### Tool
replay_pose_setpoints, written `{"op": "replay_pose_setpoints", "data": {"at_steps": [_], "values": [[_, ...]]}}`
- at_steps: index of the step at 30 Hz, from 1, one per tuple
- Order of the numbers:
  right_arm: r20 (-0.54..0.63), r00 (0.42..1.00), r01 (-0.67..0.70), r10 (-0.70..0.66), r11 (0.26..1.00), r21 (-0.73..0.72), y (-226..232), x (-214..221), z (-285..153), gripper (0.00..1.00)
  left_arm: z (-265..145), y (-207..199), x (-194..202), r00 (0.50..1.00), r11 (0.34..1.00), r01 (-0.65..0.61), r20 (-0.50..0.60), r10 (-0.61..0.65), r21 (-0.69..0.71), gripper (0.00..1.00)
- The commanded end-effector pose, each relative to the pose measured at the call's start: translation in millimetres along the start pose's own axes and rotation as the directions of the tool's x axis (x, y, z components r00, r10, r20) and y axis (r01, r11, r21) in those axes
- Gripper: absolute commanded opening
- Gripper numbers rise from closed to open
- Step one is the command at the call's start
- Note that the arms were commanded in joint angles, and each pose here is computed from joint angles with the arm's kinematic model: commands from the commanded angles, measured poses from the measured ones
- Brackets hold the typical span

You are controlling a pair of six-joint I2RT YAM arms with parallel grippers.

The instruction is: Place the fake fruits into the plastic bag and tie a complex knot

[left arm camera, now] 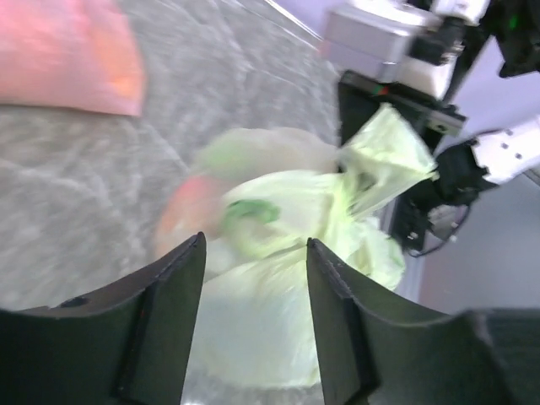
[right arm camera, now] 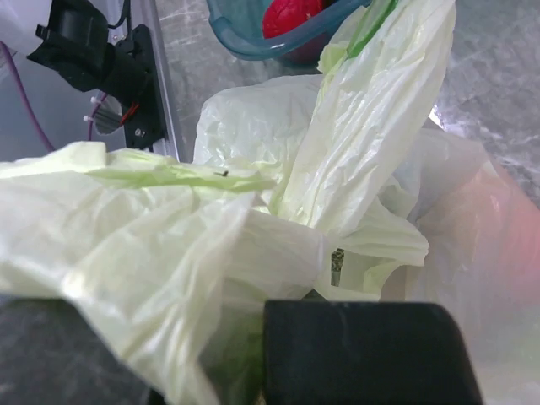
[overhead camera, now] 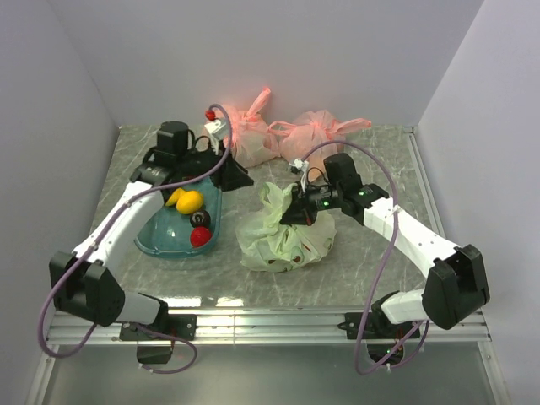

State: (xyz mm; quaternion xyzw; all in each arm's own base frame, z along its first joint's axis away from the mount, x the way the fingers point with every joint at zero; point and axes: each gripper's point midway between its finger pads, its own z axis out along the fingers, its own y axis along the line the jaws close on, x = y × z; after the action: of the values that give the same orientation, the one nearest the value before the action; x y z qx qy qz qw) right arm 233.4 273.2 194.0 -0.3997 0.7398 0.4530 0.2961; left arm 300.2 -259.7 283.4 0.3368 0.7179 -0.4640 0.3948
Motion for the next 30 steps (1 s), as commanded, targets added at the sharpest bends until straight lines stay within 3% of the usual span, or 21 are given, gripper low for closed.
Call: {"op": "replay_pose_setpoints", "data": {"at_steps": [1, 4, 7, 8, 13, 23, 26, 30], "values": [[0.069, 0.987, 0.144, -0.142, 0.989, -0.028, 15, -20, -11, 0.0, -20, -6, -2, 0.998, 0.998, -0.06, -0.005, 0.059, -0.014, 0.58], [0.071, 0.979, 0.192, -0.189, 0.981, -0.035, 17, -20, -12, 0.0, -13, -1, 0, 0.999, 1.0, -0.015, -0.033, 0.016, 0.019, 0.64], [0.055, 0.969, 0.24, -0.239, 0.971, -0.009, 14, -22, -13, 0.0, 2, 13, -3, 0.99, 0.991, 0.136, -0.044, -0.136, 0.001, 0.66], [0.048, 0.966, 0.255, -0.254, 0.967, 0.0, 13, -23, -14, 0.0, 9, 18, 3, 0.968, 0.97, 0.243, -0.067, -0.242, 0.002, 0.66], [0.015, 0.943, 0.333, -0.334, 0.942, 0.037, 6, -24, -13, 0.0, 20, 5, 4, 0.894, 0.892, 0.446, -0.088, -0.439, 0.077, 0.66], [-0.015, 0.915, 0.403, -0.403, 0.913, 0.059, 4, -24, -11, 0.0, 33, -17, 13, 0.816, 0.798, 0.577, -0.15, -0.557, 0.176, 0.64], [-0.022, 0.909, 0.416, -0.415, 0.907, 0.064, 5, -23, -10, 0.0, 33, -18, 10, 0.806, 0.784, 0.592, -0.154, -0.572, 0.19, 0.53], [-0.034, 0.92, 0.393, -0.391, 0.915, 0.09, 0, -20, -11, 0.0, 25, -21, 4, 0.82, 0.792, 0.573, -0.153, -0.552, 0.213, 0.09]]}}
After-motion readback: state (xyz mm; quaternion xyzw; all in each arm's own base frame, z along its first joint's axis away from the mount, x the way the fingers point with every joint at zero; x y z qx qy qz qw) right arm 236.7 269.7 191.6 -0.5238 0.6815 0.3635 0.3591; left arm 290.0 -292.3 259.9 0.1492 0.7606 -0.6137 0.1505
